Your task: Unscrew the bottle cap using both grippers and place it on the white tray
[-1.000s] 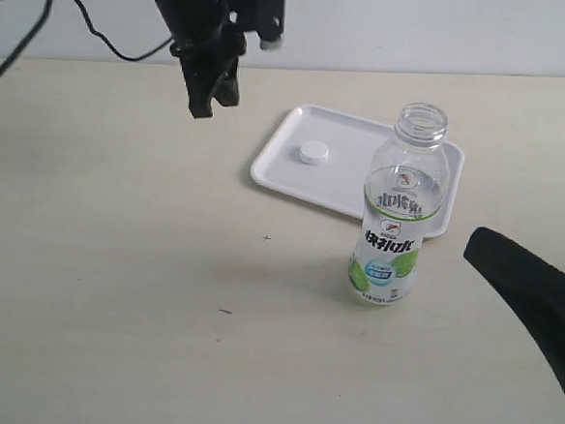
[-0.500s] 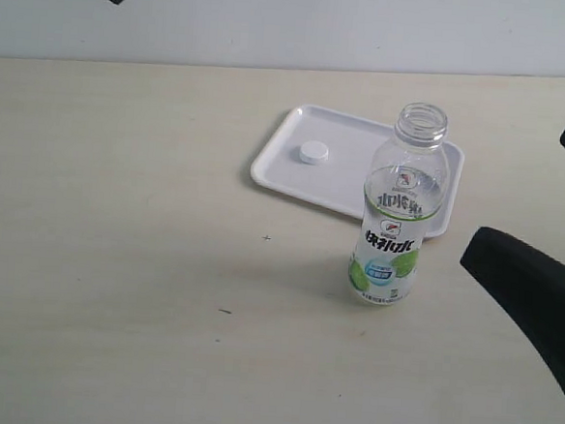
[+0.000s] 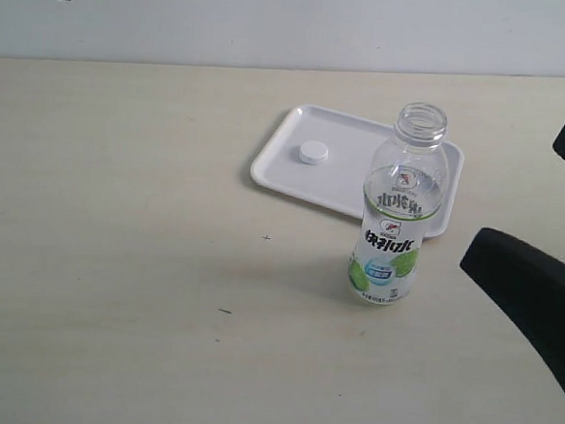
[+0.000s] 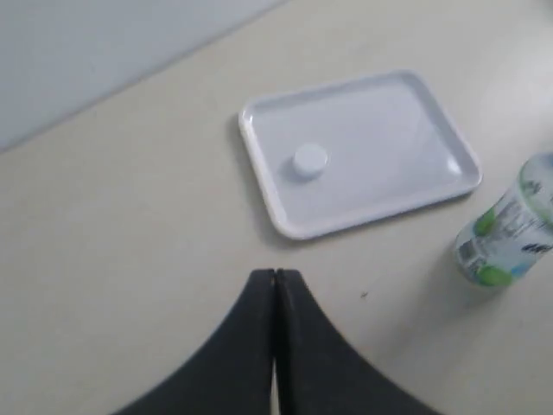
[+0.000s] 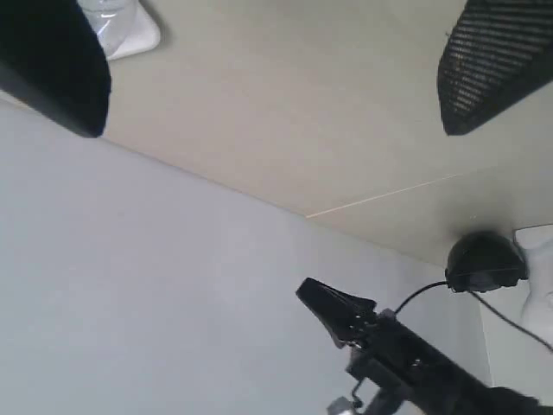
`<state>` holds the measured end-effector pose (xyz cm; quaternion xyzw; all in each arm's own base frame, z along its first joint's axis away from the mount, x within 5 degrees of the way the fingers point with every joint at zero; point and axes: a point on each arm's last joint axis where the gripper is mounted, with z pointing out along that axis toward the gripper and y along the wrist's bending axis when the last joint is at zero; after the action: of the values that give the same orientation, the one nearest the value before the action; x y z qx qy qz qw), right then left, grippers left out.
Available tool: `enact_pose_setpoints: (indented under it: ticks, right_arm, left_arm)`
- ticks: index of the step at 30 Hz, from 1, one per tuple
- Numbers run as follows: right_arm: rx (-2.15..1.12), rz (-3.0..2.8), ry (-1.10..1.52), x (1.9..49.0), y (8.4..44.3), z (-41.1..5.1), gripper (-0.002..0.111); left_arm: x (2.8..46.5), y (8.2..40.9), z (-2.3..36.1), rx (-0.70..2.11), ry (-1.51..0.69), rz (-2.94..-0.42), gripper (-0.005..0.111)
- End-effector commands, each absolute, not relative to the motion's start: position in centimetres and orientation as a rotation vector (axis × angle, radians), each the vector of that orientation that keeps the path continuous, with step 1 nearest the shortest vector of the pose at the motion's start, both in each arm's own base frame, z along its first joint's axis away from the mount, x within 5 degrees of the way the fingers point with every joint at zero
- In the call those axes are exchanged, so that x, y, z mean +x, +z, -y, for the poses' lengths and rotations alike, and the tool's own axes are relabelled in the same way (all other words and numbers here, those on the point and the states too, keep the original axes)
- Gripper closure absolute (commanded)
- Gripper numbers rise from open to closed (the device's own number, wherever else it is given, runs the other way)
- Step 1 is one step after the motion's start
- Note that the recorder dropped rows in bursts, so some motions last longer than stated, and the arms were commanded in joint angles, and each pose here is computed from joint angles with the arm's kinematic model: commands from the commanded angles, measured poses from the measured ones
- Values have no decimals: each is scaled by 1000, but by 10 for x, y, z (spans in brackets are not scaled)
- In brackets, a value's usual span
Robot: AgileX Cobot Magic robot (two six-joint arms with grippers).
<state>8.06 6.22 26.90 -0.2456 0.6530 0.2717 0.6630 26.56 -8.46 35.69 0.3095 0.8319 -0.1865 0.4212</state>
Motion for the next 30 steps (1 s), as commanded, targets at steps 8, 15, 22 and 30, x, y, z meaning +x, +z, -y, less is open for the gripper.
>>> enact_pose_setpoints:
  ticks: [8,15,22,30]
  right_arm:
    - [-614,-1455,657,75,268,-66,13]
    - [-515,-1552,618,81,263,-60,93]
    - [-437,-1621,581,86,259,-55,106]
    - [-434,-1622,583,86,259,-55,106]
  left_arm:
    - [100,333,54,387,-530,-1588,107]
    - [53,299,40,284,-513,-1428,107]
    - [38,265,42,327,-549,-1410,107]
    - [39,245,44,347,-559,-1454,107]
